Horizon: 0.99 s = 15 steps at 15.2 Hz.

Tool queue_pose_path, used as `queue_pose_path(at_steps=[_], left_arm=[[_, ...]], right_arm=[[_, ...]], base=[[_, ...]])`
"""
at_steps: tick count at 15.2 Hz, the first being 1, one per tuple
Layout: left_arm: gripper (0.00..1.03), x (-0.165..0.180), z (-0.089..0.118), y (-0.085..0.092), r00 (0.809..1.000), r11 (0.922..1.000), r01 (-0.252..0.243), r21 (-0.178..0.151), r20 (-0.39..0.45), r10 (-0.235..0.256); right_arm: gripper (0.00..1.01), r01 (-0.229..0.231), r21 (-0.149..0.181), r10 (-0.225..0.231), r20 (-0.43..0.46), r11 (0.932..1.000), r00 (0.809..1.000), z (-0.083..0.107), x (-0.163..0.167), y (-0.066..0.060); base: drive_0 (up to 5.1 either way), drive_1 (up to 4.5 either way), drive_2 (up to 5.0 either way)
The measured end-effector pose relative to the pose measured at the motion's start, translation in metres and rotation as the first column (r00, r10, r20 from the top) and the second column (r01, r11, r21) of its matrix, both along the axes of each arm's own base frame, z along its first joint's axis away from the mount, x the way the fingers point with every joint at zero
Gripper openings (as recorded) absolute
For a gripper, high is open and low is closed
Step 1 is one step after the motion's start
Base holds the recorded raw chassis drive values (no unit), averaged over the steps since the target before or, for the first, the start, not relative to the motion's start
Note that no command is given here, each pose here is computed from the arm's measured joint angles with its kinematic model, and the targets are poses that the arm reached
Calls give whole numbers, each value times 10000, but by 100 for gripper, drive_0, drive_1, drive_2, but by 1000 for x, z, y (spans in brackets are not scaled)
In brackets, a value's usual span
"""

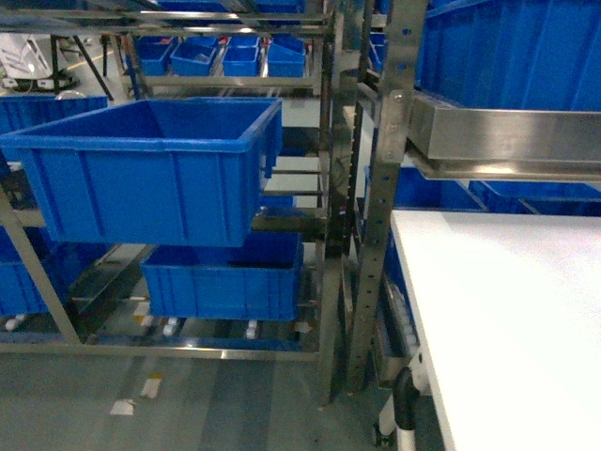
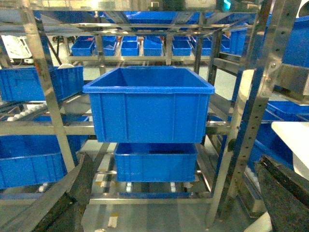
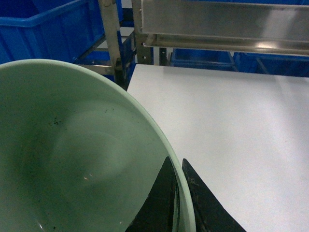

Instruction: Place green bowl on second shelf with right arm

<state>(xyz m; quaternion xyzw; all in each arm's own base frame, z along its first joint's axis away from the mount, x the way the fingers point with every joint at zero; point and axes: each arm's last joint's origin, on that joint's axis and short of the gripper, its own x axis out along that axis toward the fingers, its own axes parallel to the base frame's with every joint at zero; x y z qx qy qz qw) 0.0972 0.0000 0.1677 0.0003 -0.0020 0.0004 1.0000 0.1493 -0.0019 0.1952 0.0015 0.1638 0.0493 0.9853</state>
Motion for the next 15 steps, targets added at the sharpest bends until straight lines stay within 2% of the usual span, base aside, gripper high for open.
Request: queue_pose_path(at_steps=[6,15], left_arm=[[98,0,0,0,10000,10000,0,0,8,0],[98,0,0,0,10000,10000,4,0,23,-4]], right_arm=[[2,-4,1,4,-4,10000,10000,0,0,0],[2,-7,2,7,12,10000,10000,0,0,0]], base=[[-475,112,366],[-303,505,-165]])
